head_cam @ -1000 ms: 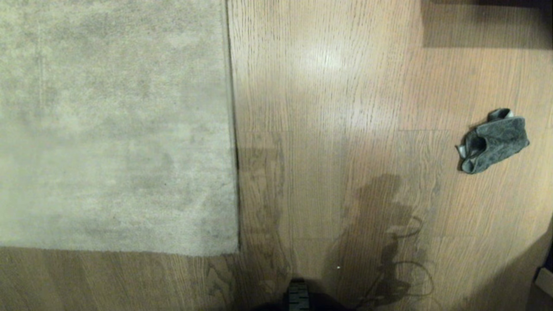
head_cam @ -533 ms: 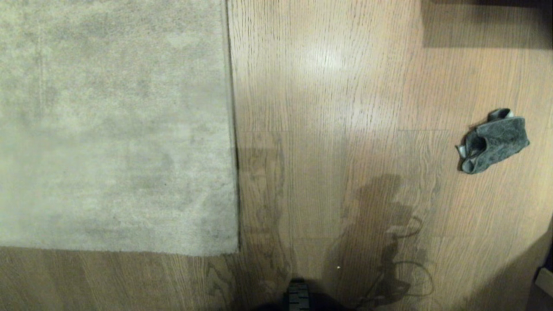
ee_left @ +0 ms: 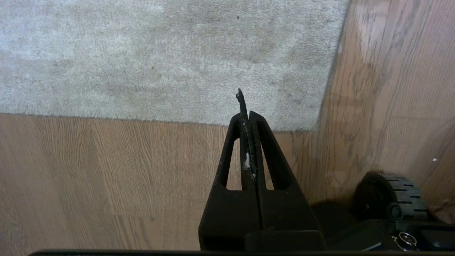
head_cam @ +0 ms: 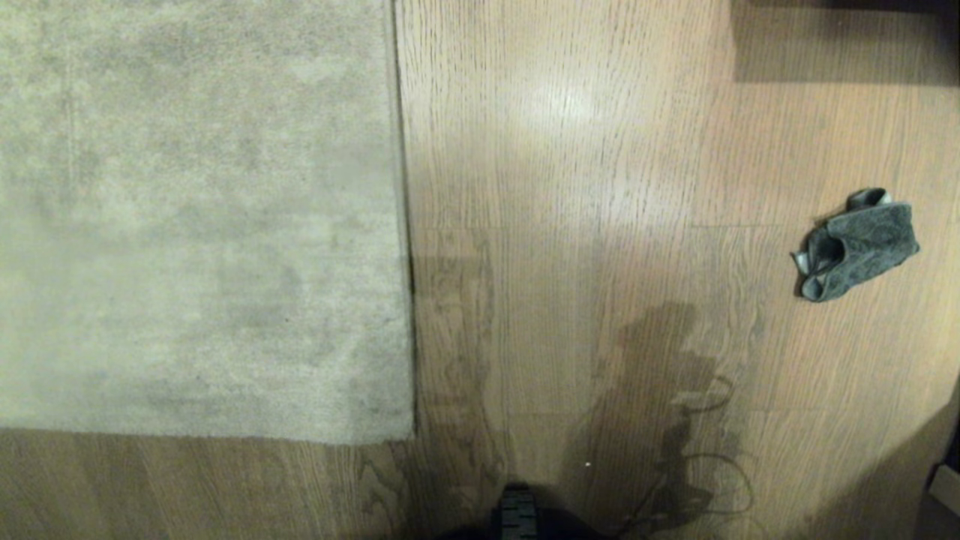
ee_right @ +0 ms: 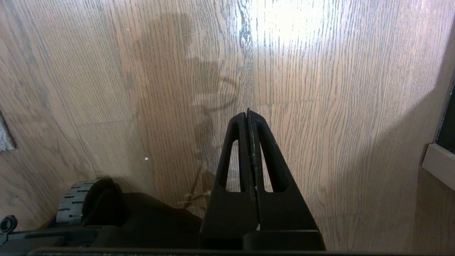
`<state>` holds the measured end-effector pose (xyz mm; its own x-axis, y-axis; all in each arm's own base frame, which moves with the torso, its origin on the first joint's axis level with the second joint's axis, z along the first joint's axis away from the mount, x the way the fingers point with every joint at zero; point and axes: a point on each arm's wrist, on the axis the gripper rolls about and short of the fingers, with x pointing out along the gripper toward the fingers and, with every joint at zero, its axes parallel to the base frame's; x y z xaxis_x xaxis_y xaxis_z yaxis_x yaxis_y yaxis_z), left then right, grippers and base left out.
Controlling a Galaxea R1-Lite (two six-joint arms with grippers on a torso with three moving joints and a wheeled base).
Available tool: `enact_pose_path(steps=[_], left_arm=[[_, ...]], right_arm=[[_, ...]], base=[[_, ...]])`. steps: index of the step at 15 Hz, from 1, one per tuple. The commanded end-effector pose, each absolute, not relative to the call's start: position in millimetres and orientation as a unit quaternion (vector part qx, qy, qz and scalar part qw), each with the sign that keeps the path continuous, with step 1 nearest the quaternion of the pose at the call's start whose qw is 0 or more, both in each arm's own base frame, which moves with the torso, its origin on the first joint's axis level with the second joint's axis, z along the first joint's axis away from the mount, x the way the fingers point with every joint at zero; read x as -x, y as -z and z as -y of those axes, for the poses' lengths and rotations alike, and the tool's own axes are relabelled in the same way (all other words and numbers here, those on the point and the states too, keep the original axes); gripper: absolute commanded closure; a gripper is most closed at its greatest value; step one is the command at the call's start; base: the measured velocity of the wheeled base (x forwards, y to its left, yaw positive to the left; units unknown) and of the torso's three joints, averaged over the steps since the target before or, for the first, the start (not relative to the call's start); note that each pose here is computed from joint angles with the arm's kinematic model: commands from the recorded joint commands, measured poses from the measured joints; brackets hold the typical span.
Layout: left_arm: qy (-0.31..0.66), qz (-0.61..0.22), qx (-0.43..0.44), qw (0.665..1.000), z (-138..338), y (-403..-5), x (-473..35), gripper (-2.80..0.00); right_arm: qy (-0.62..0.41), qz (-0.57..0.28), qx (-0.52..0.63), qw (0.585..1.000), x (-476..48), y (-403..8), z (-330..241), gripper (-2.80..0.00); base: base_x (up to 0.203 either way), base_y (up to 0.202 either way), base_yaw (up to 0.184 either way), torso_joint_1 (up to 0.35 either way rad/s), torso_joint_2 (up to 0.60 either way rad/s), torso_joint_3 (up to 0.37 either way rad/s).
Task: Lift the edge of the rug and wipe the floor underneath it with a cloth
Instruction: Pick up the rag
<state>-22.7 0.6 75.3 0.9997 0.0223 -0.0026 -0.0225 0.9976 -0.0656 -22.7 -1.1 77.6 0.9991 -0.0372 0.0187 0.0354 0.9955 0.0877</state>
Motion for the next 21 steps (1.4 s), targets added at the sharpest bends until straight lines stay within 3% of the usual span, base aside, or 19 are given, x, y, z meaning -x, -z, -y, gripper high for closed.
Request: enact_pose_path(steps=[1,21], left_arm=[[-0.012,-0.001,0.034,0.999,-0.6,-75.4,22.7,0.0],[-0.012,-0.001,0.033,0.999,-0.6,-75.4,22.7,0.0]], right_arm=[[0.018,0.011,-0.044,0.999,22.7,-77.7,1.1,0.0],[0.018,0.011,-0.04,0.999,22.7,-77.8,1.1,0.0]], base=[[0.0,0.0,0.0,0.0,0.0,0.0],[0.0,0.0,0.0,0.0,0.0,0.0]])
